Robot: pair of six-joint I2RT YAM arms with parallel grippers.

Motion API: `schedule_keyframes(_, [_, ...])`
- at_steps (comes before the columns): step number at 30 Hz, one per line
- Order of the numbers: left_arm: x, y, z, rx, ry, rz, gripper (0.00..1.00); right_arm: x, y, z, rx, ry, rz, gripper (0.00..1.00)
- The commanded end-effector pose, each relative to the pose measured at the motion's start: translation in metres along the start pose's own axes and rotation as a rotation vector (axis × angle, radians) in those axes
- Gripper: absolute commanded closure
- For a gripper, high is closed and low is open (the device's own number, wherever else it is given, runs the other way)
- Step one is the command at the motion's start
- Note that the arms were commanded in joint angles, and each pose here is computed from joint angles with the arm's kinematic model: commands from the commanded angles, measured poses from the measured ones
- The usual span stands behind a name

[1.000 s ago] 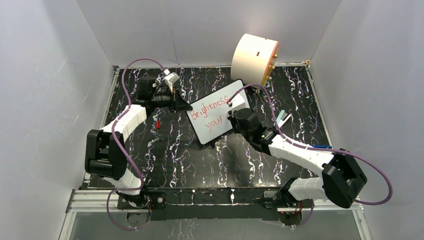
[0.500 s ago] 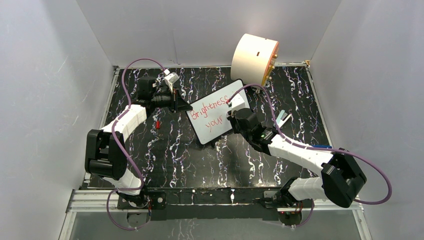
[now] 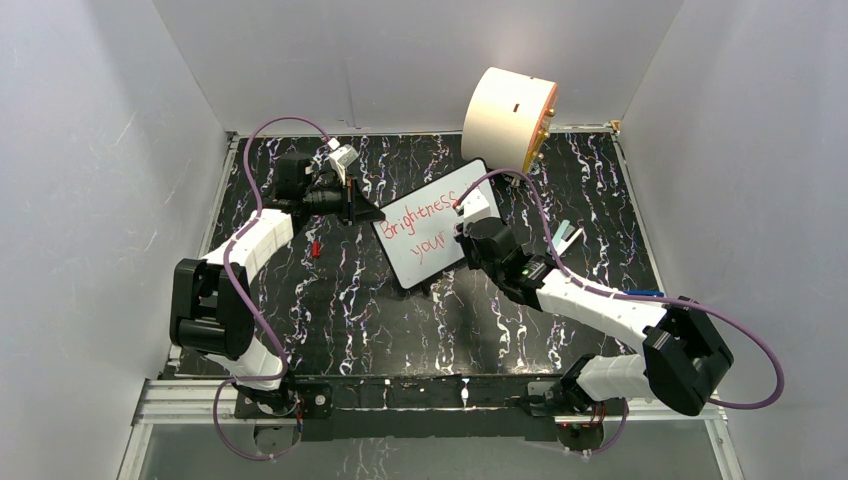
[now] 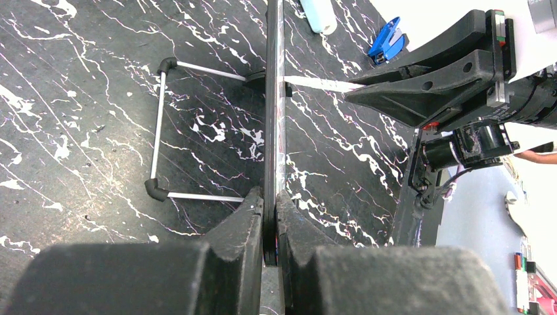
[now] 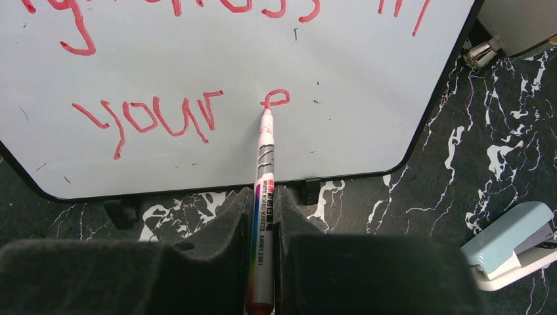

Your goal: Write a sentence on the whiteboard

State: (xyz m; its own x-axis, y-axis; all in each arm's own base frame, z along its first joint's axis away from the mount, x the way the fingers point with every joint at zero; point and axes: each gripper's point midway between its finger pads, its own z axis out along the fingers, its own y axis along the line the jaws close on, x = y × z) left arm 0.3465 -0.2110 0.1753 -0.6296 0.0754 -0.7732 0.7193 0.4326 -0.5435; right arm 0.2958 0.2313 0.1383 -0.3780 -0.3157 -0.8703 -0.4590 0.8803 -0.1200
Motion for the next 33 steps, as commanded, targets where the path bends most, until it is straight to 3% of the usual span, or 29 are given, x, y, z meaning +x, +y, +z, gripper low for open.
schedule_keyframes(1, [0.038, 0.012, 0.01, -0.049, 0.105, -0.067, 1.0, -0.004, -0.005, 0.003, 0.029, -0.025, 0.01, 1.0])
schedule_keyframes(20, [0.039, 0.013, 0.01, -0.051, 0.106, -0.067, 1.0, -0.007, -0.02, 0.005, 0.072, -0.04, 0.024, 1.0])
schedule_keyframes(33, [0.039, 0.013, 0.01, -0.052, 0.107, -0.066, 1.0, -0.037, -0.026, -0.004, 0.07, -0.124, 0.042, 1.0])
